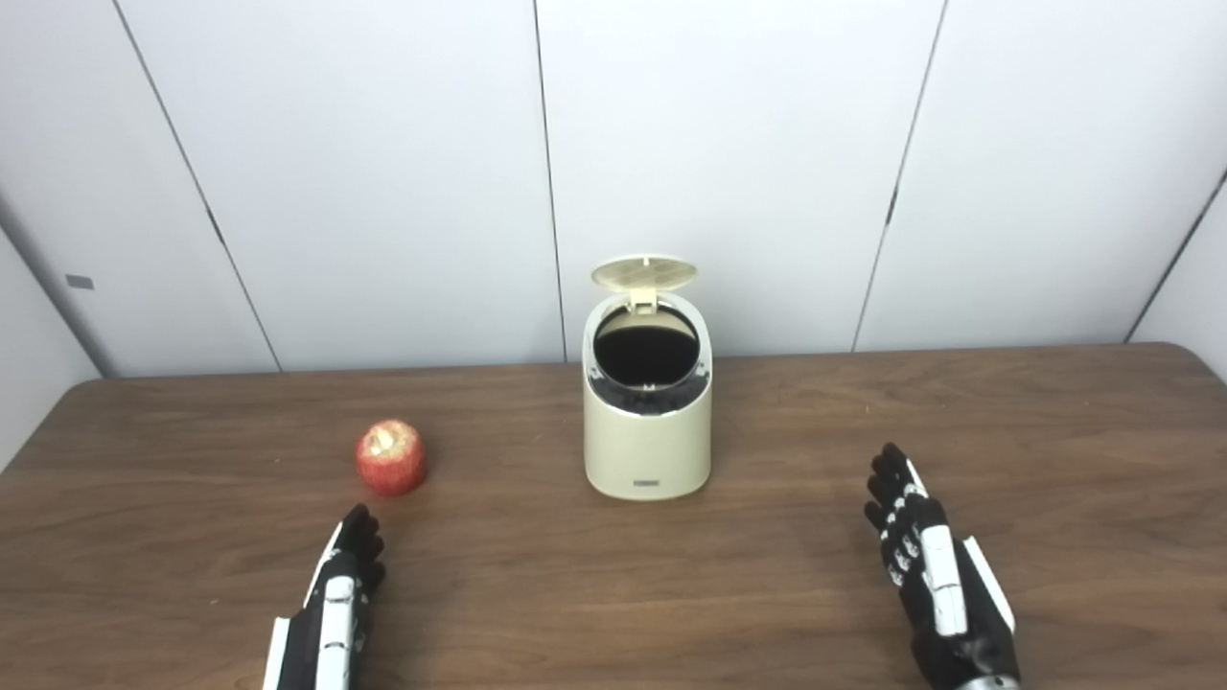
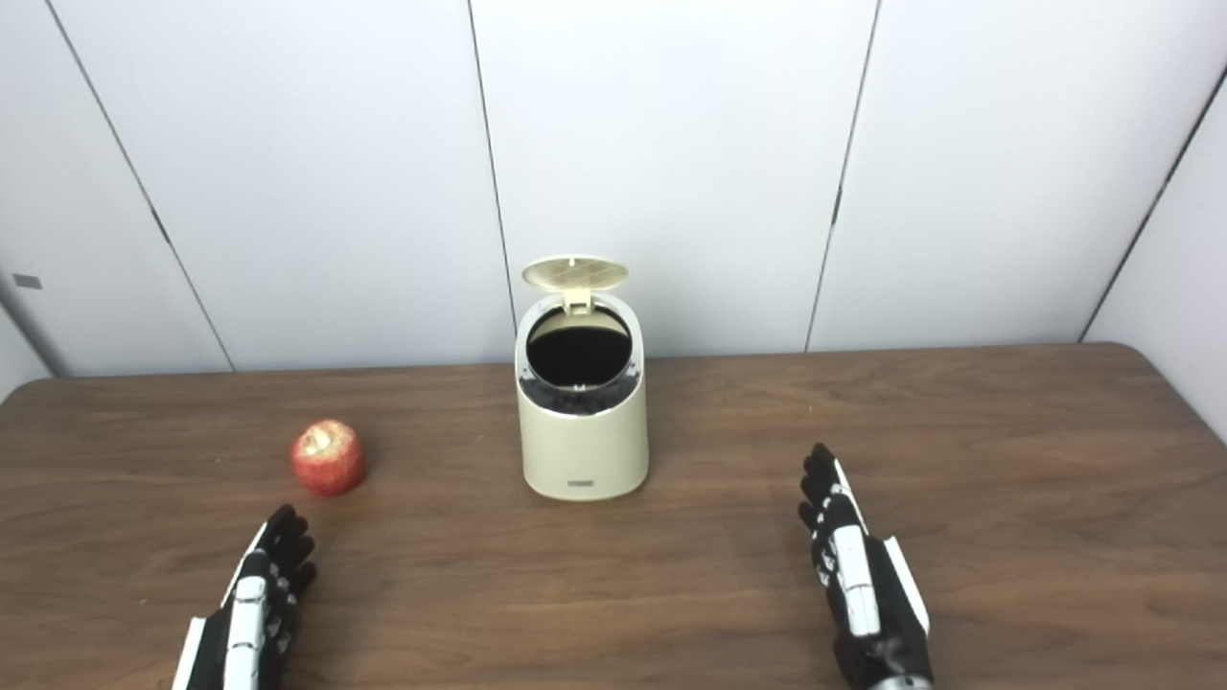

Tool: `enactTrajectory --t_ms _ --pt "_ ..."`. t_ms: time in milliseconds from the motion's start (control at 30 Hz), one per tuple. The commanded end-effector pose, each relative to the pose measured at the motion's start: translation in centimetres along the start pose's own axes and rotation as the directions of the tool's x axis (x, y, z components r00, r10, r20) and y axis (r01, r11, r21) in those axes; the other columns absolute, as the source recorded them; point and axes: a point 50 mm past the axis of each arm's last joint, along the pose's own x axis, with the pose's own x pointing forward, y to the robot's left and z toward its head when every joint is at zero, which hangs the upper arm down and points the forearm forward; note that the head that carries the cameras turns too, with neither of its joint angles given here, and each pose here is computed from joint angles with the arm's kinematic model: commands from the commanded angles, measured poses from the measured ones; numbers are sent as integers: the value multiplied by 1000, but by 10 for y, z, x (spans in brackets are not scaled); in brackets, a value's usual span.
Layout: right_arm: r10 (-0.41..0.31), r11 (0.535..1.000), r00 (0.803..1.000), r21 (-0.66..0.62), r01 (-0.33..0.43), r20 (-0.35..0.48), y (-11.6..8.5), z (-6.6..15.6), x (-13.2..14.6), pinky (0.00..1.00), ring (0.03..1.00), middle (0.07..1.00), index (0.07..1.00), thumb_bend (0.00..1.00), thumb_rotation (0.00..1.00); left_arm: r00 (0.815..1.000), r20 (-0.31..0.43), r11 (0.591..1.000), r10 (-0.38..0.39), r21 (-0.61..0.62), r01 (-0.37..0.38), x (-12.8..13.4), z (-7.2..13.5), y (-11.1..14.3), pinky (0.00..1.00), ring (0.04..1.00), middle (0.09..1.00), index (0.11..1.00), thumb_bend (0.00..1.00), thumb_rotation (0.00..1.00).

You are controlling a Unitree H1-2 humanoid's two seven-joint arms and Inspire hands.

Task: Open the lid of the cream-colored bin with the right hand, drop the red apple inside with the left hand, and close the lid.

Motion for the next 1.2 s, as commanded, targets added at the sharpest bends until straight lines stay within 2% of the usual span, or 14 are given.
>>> enactTrajectory --t_ms 0,133,267,533,833,867,900,933,1000,1067,1133,1167 --pt "-2 1000 1000 4 2 28 -9 3 2 1000 1000 1000 1000 639 1000 999 42 999 -11 31 9 0 6 0 969 962 955 961 508 899" --pt "-6 1000 1000 -3 6 24 -16 3 4 1000 1000 1000 1000 602 1000 999 45 999 -15 45 13 -1 6 -7 965 956 953 960 485 834" --pt "2 1000 1000 -14 -1 26 -24 4 5 1000 1000 1000 1000 558 1000 999 42 999 -23 49 21 -1 3 -14 942 944 947 958 521 757" --pt "22 999 1000 -47 -21 20 -36 6 6 1000 1000 1000 1000 611 1000 999 29 999 -23 40 21 -3 -2 -28 939 947 941 961 539 731" --pt "27 999 1000 -39 -26 8 -25 28 1 1000 1000 998 987 622 1000 999 36 997 -19 70 17 -2 -5 -35 901 940 949 957 571 738" --pt "28 999 1000 -40 -28 4 -24 30 1 1000 1000 1000 987 630 1000 999 36 997 -18 70 15 -2 -4 -35 909 951 962 978 562 623" --pt "26 999 1000 -40 -26 0 -23 32 0 1000 1000 1000 987 632 1000 999 38 997 -13 76 10 -2 -2 -35 911 954 966 983 560 594" --pt "23 999 1000 -41 -23 -6 -22 34 0 1000 1000 998 983 631 1000 999 44 996 0 88 -4 -2 2 -35 923 957 971 994 564 508" --pt "18 999 1000 -40 -18 -14 -20 37 -1 1000 1000 999 985 635 1000 997 69 989 31 143 -41 -1 11 -35 888 942 964 999 616 326" --pt "16 999 1000 -35 -17 -19 -19 39 -1 1000 1000 1000 987 632 1000 993 107 969 48 235 -72 2 22 -35 867 913 945 993 678 245" --pt "17 999 1000 -31 -17 -18 -17 42 -2 1000 1000 1000 993 619 1000 989 144 953 36 294 -78 8 30 -33 884 909 945 996 736 192" --pt "19 999 1000 -33 -19 -17 -17 43 -2 1000 1000 1000 997 618 1000 987 157 942 24 327 -75 11 33 -32 855 911 950 996 754 172"
